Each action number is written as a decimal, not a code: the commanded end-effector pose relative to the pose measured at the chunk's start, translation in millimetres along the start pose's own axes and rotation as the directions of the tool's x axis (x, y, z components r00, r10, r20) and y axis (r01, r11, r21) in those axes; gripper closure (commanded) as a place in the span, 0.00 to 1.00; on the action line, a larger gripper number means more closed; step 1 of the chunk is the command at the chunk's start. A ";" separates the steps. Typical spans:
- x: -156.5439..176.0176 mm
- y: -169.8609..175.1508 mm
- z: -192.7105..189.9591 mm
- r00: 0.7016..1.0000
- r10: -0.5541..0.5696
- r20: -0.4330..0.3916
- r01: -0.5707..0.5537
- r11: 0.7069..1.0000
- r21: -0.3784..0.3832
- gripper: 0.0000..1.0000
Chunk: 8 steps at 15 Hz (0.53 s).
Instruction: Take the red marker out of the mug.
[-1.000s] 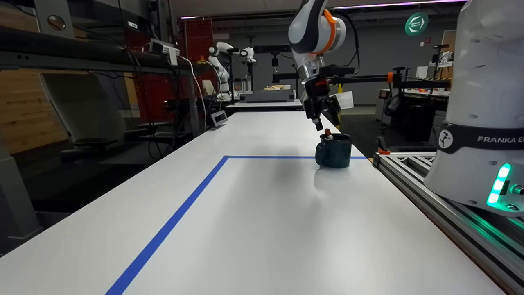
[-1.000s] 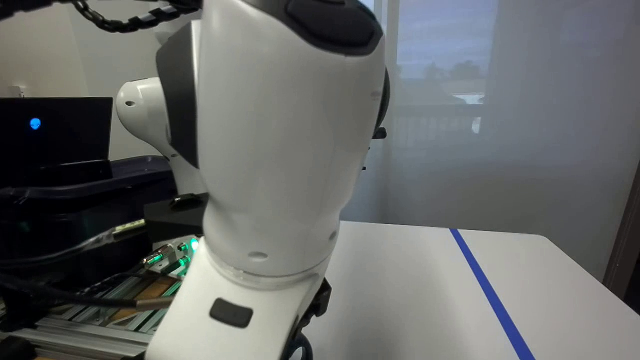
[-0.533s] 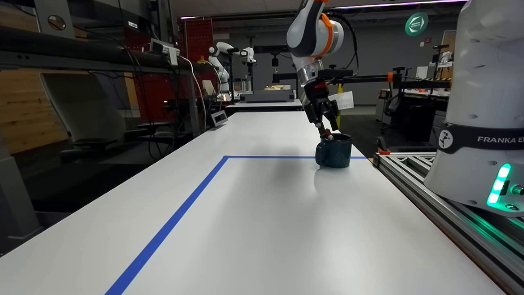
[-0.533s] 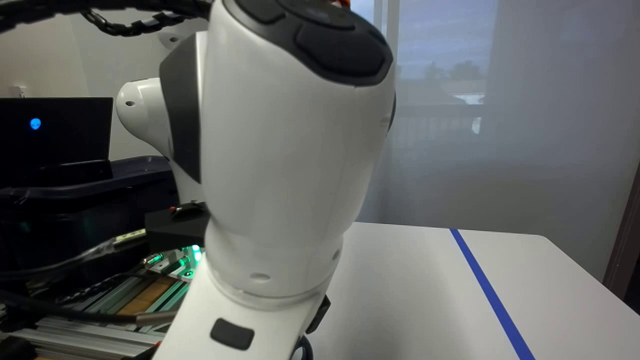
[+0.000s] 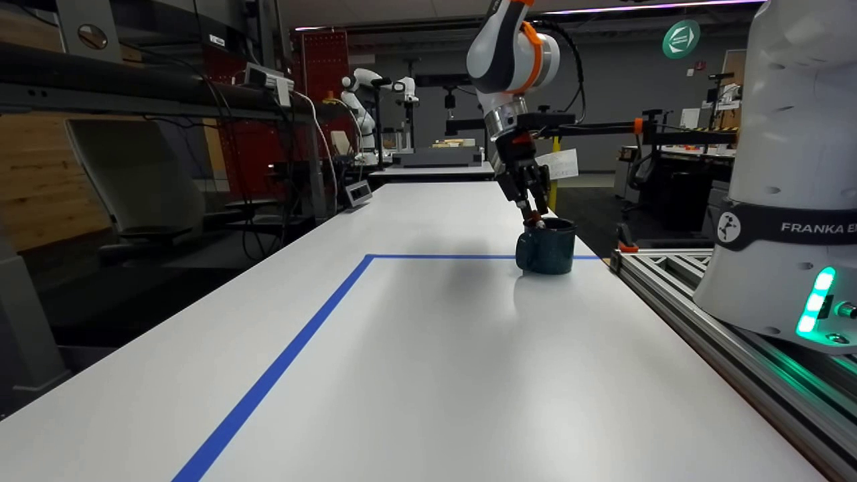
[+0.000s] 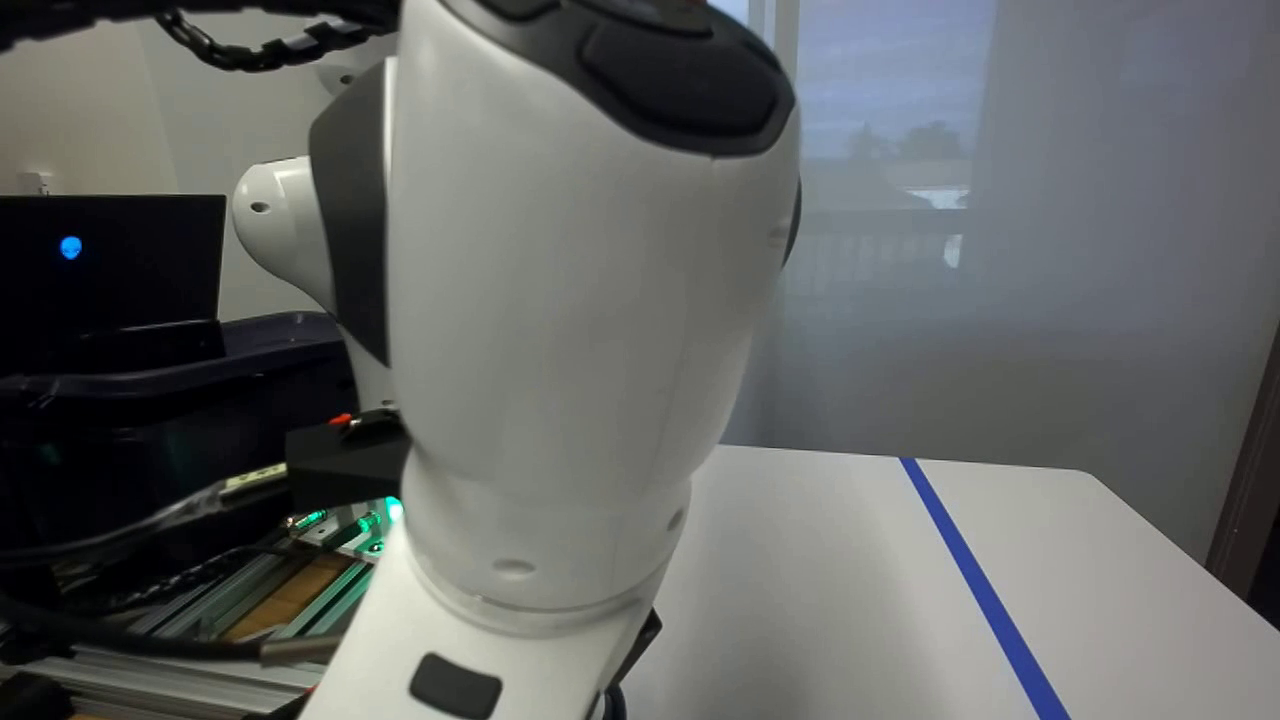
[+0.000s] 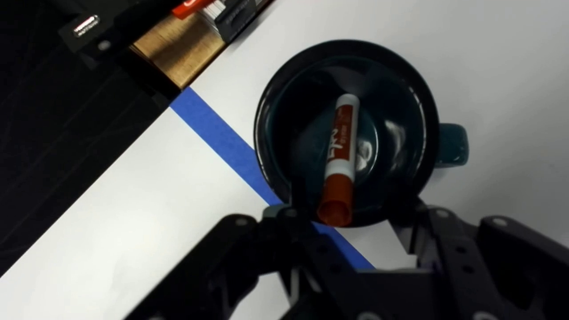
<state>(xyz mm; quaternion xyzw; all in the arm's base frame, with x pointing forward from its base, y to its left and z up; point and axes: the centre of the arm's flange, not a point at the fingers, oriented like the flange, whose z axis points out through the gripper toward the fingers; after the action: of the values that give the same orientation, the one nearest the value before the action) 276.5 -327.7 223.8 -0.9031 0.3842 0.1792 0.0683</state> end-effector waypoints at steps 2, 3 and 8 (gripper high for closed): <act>6.2 2.6 2.2 1.000 -0.001 0.004 0.001 1.000 0.024 0.51; 5.7 2.0 3.7 1.000 -0.001 0.006 0.001 1.000 0.023 0.49; 6.3 1.5 5.7 1.000 -0.001 0.011 0.001 1.000 0.025 0.65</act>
<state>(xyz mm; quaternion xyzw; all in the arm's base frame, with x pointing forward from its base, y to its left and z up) 276.7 -327.5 220.9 -0.9021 0.3851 0.1819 0.0698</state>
